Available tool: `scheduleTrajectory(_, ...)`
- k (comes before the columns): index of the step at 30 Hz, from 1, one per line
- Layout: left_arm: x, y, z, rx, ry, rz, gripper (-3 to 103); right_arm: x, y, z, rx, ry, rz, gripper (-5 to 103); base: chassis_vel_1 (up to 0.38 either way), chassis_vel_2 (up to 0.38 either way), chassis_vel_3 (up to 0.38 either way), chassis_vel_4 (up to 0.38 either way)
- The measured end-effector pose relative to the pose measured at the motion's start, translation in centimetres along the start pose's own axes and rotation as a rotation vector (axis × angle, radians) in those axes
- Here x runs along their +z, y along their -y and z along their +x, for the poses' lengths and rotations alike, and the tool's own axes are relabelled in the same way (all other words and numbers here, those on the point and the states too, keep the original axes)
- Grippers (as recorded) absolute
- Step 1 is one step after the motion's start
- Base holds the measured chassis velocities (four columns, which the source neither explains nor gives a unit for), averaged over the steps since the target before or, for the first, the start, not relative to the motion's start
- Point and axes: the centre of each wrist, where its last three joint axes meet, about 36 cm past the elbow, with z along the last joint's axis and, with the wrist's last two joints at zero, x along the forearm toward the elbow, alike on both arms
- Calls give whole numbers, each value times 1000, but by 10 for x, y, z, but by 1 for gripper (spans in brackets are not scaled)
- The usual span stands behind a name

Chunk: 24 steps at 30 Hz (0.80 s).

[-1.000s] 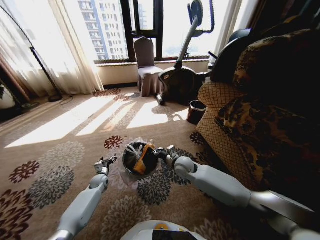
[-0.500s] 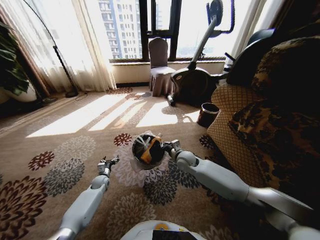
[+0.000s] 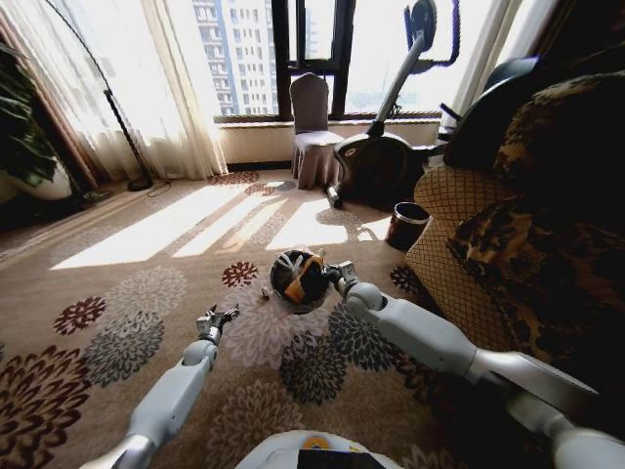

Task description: Pick up the trash from the ground and place it into the trash bin.

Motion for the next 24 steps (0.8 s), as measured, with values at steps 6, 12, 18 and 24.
scheduleTrajectory(6,-4,3,-3,59,-69,13,98,2,3,1,7,3,-6,0,-205,196,202,-203)
scheduleTrajectory(12,5,5,-9,146,-194,18,98,6,2,4,-5,4,-16,0,-184,154,168,-139)
scheduleTrajectory(18,10,17,-29,200,-229,37,98,4,-1,6,-24,16,-21,0,8,-14,-17,2)
scheduleTrajectory(24,9,21,-37,234,-235,15,98,3,6,8,-20,10,-30,0,9,-9,-8,5)
